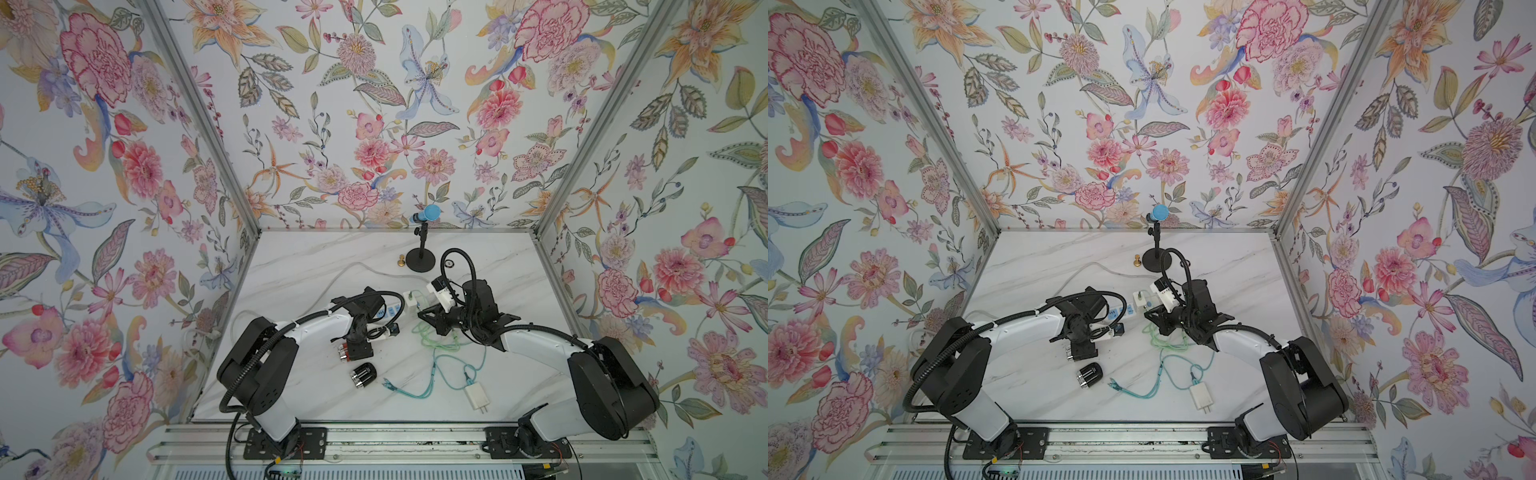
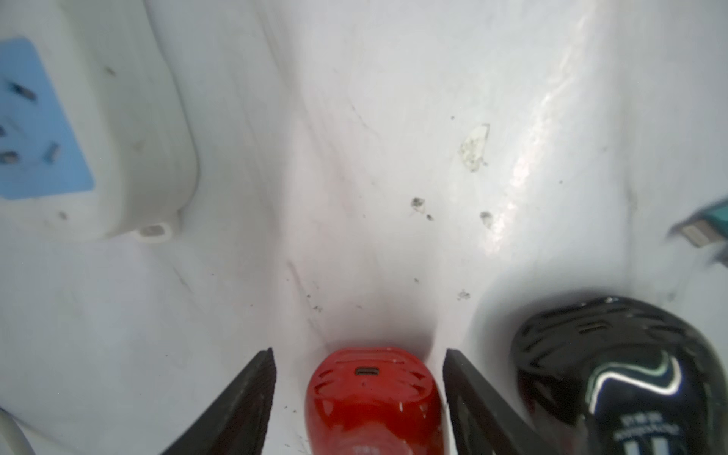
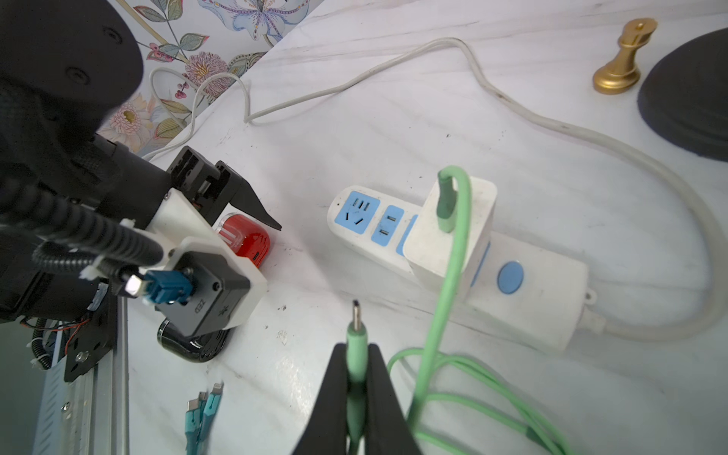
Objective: Charge the electric shaver
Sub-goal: Move the electric shaver to the center of the board.
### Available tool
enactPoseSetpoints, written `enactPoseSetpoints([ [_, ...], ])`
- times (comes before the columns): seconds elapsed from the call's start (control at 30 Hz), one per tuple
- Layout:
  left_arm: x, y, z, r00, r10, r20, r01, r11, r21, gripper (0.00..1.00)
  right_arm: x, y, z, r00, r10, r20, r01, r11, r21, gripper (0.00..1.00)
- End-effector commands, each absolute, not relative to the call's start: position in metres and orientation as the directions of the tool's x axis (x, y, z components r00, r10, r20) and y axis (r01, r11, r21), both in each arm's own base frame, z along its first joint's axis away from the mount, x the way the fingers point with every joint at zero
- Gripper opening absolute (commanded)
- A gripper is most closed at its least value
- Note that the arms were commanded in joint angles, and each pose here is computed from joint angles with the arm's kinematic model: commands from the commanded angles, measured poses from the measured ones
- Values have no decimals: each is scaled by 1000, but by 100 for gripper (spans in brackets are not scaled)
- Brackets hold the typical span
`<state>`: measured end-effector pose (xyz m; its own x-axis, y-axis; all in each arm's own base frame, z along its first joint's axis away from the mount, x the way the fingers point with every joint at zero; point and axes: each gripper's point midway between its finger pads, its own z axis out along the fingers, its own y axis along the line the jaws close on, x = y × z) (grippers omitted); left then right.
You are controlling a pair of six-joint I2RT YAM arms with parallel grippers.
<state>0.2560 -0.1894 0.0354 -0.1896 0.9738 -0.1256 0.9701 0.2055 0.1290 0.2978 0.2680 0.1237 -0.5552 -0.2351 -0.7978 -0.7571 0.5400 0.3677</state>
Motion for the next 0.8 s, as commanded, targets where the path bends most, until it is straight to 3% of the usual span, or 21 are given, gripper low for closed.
enactPoseSetpoints([
  [0.0, 262, -197, 56, -236, 948, -211, 957, 265, 117, 71, 304, 268, 133, -547, -212, -810, -750, 555, 360, 2],
  [0.27, 245, -173, 75, -286, 944, -165, 946, 306, 110, 86, 300, 270, 132, -551, -223, -805, -751, 553, 361, 3],
  [0.5, 231, -155, 54, -327, 938, -114, 936, 339, 99, 84, 302, 272, 131, -553, -225, -802, -752, 548, 366, 3],
  [0.67, 239, -148, 43, -348, 935, -74, 927, 355, 122, 82, 301, 273, 131, -557, -221, -801, -754, 538, 376, 3],
  [0.77, 252, -147, 43, -380, 919, -104, 908, 392, 146, 81, 298, 278, 129, -573, -217, -790, -756, 513, 407, 3],
])
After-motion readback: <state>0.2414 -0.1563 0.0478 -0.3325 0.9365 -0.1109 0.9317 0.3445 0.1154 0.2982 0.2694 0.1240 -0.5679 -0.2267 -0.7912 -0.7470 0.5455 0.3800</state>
